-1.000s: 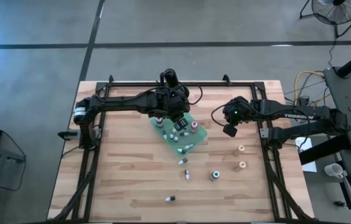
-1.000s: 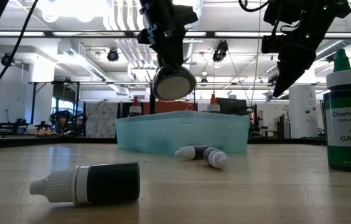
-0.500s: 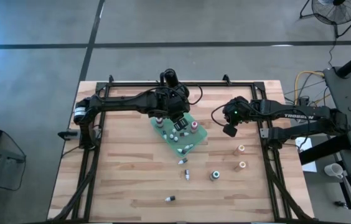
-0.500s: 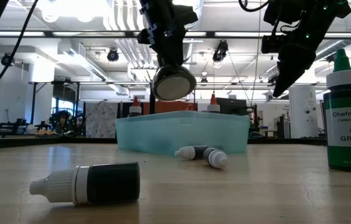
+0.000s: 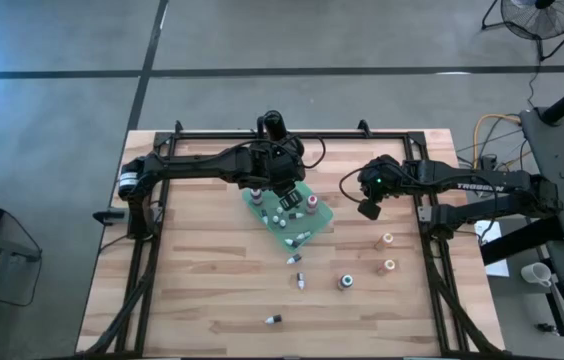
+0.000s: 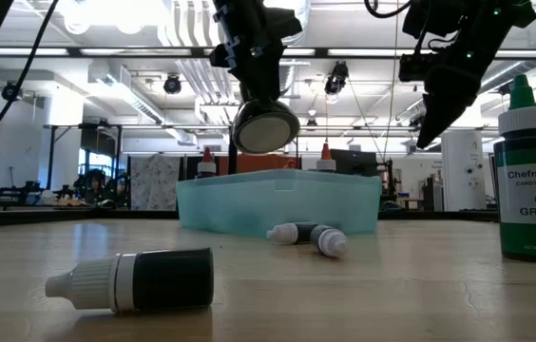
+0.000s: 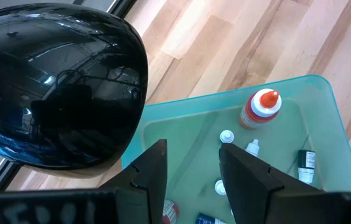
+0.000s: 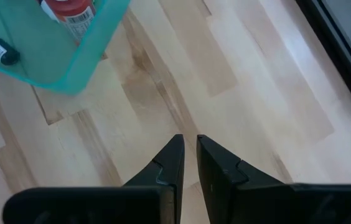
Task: Pick & Place food coloring
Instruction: Put the small black food coloring bottle into the green bin
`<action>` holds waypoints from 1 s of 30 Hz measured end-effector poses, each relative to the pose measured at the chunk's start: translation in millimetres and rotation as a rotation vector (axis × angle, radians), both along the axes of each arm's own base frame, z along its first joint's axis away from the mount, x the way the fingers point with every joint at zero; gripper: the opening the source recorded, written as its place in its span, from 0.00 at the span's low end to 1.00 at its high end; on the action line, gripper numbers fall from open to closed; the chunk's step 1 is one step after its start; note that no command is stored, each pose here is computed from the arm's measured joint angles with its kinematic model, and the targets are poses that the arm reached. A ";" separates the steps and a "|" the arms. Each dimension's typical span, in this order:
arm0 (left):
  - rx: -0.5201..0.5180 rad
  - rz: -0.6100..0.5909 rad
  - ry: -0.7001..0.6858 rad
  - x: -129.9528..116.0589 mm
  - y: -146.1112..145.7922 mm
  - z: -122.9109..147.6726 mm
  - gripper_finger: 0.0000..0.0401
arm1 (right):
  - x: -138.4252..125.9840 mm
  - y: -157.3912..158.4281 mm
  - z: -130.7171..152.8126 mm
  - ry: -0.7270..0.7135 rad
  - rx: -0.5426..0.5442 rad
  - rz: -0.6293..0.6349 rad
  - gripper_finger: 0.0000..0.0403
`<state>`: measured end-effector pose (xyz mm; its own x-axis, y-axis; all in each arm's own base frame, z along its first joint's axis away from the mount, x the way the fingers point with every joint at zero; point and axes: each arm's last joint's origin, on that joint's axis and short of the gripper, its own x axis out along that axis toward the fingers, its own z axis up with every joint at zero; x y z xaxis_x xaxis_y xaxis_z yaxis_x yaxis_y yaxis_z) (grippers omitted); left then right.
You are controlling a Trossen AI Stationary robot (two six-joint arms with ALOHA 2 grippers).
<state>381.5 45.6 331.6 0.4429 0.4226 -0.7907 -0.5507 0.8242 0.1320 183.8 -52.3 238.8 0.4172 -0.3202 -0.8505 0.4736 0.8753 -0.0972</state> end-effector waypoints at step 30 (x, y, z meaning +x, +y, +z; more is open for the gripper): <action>0.187 -0.338 -0.138 6.1 -41.1 31.5 0.30 | 1.5 0.0 0.9 -0.033 0.022 -0.031 0.09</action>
<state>387.6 4.5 363.1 0.6778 0.3658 -0.6378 -0.2761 0.9306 0.2403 185.3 -52.3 239.6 0.4352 -0.3151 -0.8434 0.5031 0.8620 -0.0624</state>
